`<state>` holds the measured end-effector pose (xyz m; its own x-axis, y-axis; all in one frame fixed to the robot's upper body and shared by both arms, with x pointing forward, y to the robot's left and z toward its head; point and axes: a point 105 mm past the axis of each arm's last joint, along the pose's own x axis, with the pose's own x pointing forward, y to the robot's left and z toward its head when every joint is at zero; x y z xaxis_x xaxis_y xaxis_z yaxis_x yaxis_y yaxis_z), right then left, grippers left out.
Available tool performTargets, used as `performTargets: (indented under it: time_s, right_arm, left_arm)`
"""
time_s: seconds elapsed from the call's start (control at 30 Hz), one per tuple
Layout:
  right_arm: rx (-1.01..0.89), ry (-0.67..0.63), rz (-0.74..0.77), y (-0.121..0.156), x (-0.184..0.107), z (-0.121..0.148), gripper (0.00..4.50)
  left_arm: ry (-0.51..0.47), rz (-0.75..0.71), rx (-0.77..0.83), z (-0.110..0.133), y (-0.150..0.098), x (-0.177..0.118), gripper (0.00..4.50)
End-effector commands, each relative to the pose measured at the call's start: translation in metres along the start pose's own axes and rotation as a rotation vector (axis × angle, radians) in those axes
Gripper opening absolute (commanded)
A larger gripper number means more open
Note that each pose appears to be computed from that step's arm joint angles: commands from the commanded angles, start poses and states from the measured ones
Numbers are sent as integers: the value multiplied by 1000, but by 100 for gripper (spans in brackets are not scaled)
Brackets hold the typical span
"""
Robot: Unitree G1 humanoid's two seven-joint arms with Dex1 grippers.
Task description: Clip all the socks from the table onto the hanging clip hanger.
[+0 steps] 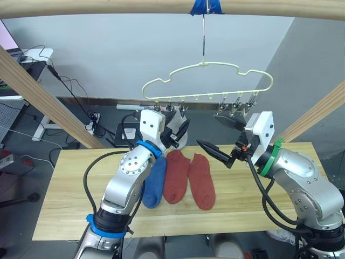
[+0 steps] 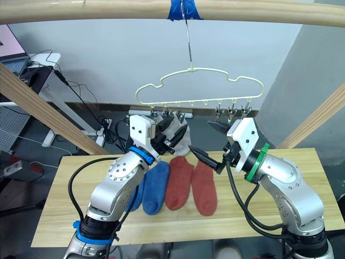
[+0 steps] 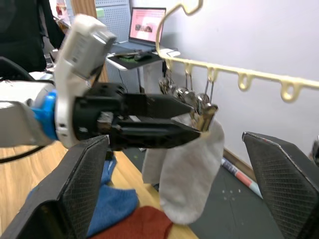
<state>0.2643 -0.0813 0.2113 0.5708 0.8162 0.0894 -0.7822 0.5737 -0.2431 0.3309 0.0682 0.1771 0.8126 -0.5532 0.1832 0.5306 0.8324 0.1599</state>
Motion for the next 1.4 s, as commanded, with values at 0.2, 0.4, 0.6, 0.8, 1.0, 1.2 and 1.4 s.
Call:
performTargets:
  time_s: [0.2,0.4,0.6,0.8,1.0,1.2,1.4]
  right_arm:
    - [-50,-95,54,12,6,24,450]
    - [-52,-113,60,14,10,29,450]
    - [-54,-102,51,14,9,27,450]
    - [-51,-95,42,13,8,25,450]
    - [-49,-98,38,13,9,25,450]
    - [-47,-98,37,13,9,25,450]
    - [-45,-95,34,12,8,24,450]
  left_arm:
    - [-72,12,29,13,4,7,255]
    - [-111,76,61,19,12,17,255]
    - [-142,121,71,23,10,22,255]
    - [-158,155,82,25,13,27,255]
    - [-170,174,85,27,13,30,255]
    - [-179,186,82,29,11,32,255]
    - [-183,184,95,29,11,32,237]
